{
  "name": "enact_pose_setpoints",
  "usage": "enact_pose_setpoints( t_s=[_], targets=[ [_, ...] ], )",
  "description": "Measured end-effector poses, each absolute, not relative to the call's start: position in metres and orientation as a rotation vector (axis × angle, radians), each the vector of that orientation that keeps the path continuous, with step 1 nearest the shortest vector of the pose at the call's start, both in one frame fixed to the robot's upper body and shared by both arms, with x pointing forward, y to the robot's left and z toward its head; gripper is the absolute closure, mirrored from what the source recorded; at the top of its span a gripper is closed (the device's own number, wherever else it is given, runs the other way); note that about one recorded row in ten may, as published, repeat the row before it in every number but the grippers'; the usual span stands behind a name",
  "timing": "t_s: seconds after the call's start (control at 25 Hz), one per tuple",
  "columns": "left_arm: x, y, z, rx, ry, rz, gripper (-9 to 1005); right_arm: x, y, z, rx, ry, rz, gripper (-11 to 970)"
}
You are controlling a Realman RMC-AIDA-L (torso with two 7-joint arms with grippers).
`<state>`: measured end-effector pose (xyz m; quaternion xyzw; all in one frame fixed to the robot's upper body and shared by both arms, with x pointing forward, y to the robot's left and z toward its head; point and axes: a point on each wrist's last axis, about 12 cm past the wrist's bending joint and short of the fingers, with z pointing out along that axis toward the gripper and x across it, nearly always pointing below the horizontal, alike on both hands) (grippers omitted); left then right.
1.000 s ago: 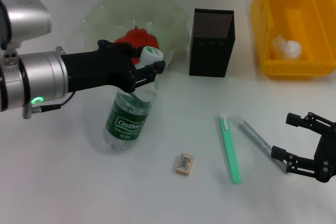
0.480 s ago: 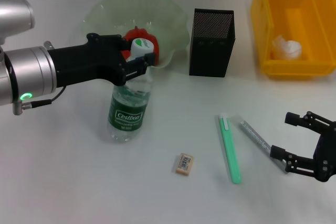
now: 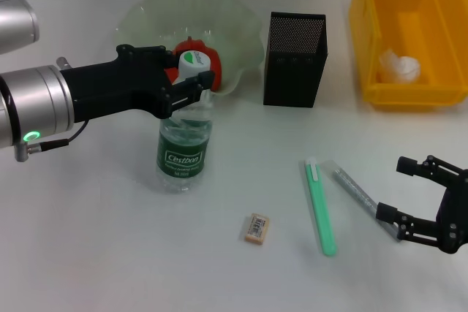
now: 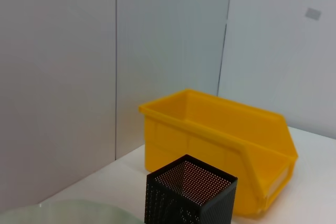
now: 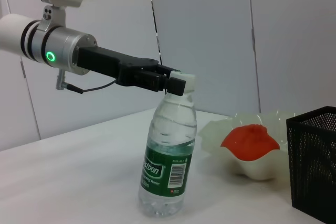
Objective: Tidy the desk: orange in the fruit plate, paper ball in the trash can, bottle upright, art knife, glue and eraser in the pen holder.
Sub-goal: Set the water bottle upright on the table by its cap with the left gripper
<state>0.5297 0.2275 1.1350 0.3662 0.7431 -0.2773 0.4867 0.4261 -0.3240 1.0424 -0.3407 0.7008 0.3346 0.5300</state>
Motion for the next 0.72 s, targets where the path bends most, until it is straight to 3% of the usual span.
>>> enact_pose_setpoints(
  t_s=[0.72],
  targets=[
    [0.5297, 0.2351, 1.1312, 0.870, 1.775, -0.687, 521, 0.4276, -0.3226, 1.0434, -0.816, 1.672, 0.810, 119]
  ],
)
